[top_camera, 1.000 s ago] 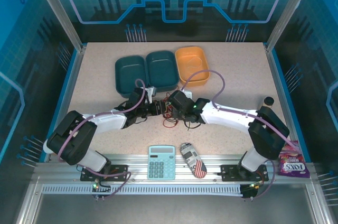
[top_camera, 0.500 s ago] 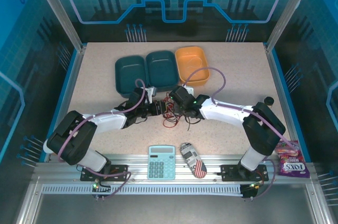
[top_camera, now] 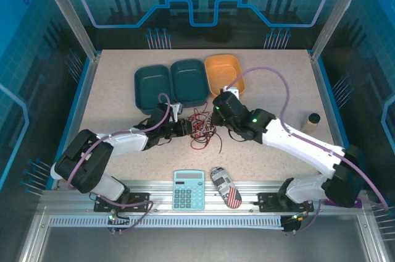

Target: Untangle the cables

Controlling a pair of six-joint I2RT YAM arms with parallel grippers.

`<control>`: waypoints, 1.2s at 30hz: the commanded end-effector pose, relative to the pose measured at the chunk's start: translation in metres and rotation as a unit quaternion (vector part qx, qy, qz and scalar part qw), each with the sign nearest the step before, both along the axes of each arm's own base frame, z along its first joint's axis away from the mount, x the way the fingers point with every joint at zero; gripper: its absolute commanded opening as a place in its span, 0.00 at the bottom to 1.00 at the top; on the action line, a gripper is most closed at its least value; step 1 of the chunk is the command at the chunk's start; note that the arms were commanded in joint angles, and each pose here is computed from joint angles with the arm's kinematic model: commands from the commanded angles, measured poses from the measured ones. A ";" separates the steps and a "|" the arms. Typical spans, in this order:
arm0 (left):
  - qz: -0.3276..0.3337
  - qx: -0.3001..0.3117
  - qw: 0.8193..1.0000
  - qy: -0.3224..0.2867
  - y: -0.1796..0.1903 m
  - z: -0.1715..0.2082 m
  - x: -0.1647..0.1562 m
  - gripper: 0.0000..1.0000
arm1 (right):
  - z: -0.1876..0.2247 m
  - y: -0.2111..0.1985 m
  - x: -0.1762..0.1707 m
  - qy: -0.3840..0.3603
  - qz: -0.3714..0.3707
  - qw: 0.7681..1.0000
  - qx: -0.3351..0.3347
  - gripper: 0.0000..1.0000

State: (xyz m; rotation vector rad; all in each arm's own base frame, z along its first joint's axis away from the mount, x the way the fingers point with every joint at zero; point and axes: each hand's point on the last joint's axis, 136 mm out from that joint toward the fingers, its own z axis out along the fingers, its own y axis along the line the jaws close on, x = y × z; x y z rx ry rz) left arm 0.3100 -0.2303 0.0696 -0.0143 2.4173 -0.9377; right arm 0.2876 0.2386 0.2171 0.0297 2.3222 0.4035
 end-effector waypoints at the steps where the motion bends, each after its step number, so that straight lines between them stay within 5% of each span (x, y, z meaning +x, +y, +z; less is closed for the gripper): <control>1: -0.002 0.008 1.000 -0.003 0.001 0.001 0.002 0.14 | 0.023 -0.015 -0.008 -0.022 0.012 0.999 -0.027 0.00; 18: 0.008 0.018 1.000 -0.005 0.008 -0.003 0.000 0.12 | 0.111 -0.029 -0.021 -0.093 0.063 0.993 -0.034 0.00; 25: -0.025 -0.015 0.999 -0.036 -0.005 0.025 -0.001 0.42 | 0.113 -0.025 -0.020 -0.091 0.070 0.993 -0.032 0.00; 31: -0.069 -0.044 0.987 -0.139 -0.014 0.089 -0.008 0.67 | 0.112 -0.019 -0.019 -0.084 0.075 0.993 -0.023 0.00; 36: -0.117 -0.042 0.967 -0.221 -0.024 0.127 -0.027 0.74 | 0.111 -0.013 -0.018 -0.084 0.077 0.993 -0.010 0.00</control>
